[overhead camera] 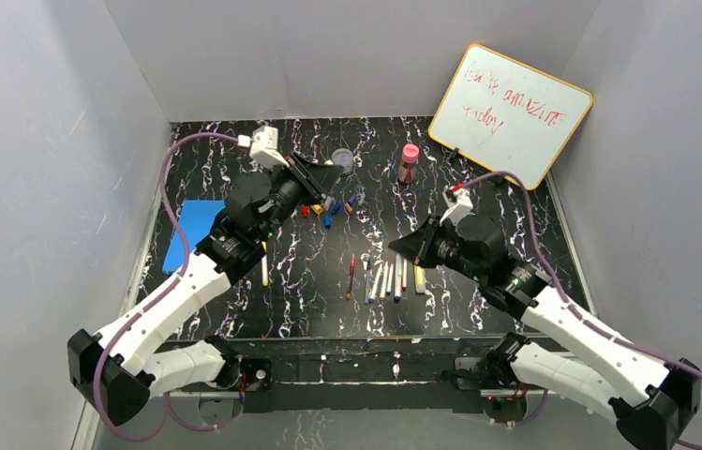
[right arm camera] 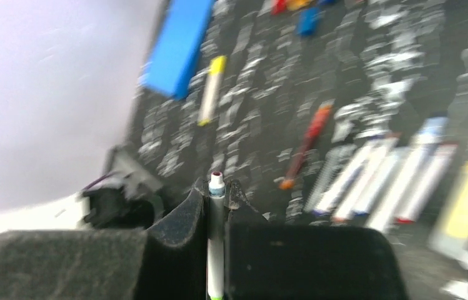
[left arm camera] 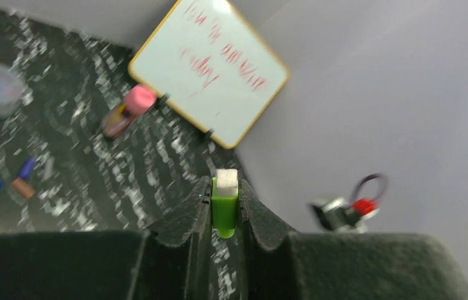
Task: Open the pen caps
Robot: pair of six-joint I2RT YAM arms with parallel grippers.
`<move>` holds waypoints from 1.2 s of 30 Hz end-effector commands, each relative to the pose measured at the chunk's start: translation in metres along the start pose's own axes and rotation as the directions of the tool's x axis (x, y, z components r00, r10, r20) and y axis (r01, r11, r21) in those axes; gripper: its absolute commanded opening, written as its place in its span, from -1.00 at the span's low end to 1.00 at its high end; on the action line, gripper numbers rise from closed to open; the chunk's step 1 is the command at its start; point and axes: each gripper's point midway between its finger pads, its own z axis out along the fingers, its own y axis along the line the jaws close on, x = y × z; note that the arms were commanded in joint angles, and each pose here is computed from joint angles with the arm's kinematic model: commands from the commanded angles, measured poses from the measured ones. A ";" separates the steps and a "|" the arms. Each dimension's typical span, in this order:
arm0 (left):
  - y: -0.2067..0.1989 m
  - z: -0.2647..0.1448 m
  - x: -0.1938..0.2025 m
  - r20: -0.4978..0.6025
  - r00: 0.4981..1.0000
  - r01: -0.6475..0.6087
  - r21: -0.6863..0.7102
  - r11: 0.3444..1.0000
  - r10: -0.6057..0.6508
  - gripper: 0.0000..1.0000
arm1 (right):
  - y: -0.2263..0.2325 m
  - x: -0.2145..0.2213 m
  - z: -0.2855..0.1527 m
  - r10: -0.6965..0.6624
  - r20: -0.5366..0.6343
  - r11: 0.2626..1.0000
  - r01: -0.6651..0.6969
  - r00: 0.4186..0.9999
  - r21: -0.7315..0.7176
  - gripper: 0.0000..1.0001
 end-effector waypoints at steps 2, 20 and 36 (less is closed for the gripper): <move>0.071 -0.025 0.045 -0.188 0.971 -0.187 -0.214 0.959 0.148 -1.00 | -0.116 -0.020 -0.027 -0.257 -0.092 0.761 0.260 0.962 0.595 -0.97; 0.177 -0.118 0.128 -0.439 0.889 -0.319 -0.387 0.865 0.131 -1.00 | -0.167 0.027 0.037 -0.138 -0.243 0.770 0.258 0.960 0.583 -0.97; 0.184 -0.124 0.131 -0.455 0.879 -0.341 -0.396 0.853 0.141 -1.00 | -0.195 0.027 0.053 -0.107 -0.229 0.703 0.236 0.968 0.670 -0.67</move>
